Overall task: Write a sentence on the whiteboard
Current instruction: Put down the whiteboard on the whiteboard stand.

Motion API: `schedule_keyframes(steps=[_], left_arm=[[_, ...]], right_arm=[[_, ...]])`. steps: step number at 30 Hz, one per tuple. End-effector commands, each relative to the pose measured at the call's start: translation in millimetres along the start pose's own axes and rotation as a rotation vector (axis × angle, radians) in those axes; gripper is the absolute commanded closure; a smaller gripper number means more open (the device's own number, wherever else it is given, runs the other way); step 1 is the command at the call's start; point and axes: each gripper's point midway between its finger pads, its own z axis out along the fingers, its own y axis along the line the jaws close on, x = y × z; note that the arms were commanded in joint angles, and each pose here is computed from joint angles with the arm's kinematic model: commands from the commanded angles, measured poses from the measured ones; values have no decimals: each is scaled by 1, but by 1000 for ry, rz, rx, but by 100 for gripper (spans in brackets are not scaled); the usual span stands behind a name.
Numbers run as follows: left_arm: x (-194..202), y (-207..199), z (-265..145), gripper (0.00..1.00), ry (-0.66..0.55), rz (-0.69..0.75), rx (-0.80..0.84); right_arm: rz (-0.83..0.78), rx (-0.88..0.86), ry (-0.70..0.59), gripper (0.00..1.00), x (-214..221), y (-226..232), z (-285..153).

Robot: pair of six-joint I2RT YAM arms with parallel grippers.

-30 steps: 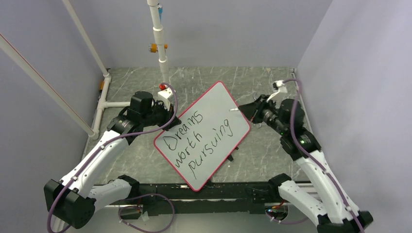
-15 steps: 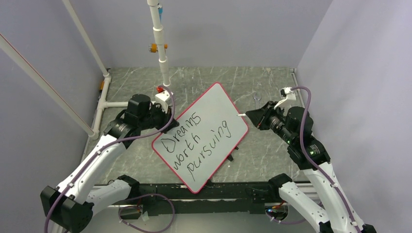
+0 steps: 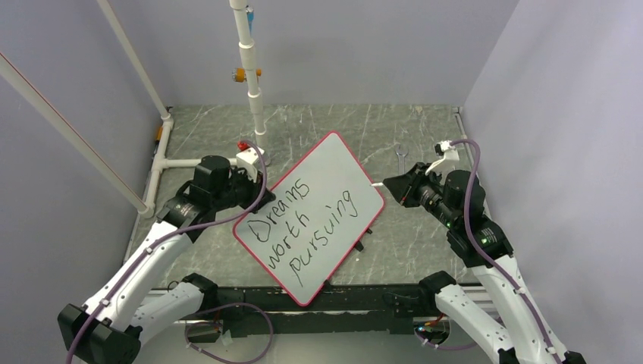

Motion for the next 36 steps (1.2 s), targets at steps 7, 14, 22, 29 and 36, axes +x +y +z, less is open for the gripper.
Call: schedule_keyframes(steps=[7,14,22,29,36], left_arm=[[52,21,6,78,173,15,-89],[49,20,5,72,155,16,-89],[41,20,6,63,142,17,-91],[38,20,6,58,134,12,-96],[29,20,5,52,114,12,-100]], right_arm=[[-26,25,-17,100,3,-8,-3],[-31,32,-6,100,9,-12,-1],[-37,37,-4,100,10,-14,1],[-40,39,5,100,14,-16,0],[-40,40,9,100,16,-17,1]])
